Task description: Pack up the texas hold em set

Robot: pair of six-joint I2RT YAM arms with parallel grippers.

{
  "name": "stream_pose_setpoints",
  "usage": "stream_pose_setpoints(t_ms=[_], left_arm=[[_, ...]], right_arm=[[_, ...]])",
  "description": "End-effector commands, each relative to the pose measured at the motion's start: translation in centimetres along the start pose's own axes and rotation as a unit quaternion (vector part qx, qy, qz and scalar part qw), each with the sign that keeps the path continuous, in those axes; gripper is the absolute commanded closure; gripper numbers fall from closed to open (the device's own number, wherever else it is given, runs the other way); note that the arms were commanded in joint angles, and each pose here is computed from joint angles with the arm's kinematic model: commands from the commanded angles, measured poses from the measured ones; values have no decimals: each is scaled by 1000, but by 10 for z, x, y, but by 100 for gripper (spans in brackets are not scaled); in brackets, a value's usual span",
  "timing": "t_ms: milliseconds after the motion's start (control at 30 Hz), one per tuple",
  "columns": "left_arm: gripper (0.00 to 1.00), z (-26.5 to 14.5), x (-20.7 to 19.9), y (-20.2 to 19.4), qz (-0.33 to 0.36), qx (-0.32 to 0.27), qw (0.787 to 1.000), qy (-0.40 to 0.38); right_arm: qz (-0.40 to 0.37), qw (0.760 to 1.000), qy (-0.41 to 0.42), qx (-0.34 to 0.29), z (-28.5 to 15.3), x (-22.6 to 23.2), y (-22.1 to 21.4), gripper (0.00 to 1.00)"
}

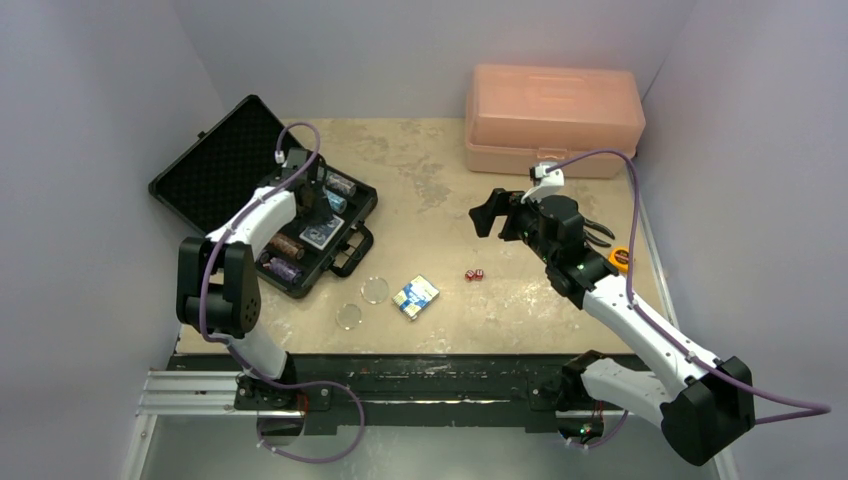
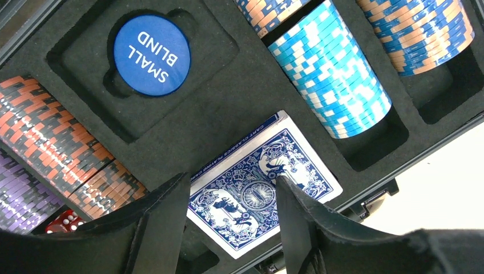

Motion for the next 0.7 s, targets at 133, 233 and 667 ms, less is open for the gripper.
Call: stream_pose_setpoints(t_ms=[133,233,667], left_arm=[[47,13,-5,-19,-21,27,999,-13],[49,15,-3,-23,-22,31,999,-10],[50,-6,-5,-14,-12,6,1000,-28]], right_arm=[[-6,1000,-3,-16,0,1,5,1],[-6,1000,-2,-17,-1,1,6,1],[-7,1000,-1,-17,-1,2,6,1]])
Point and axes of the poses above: each gripper's point midway between its finger pads, its own z axis out along the fingers, its own x axis along the line the jaws close on, y = z × x, the point moved 2 cm from there along -z, back along the fingers, and after that the axes turned 5 degrees about -z, right-handed, at the moved point
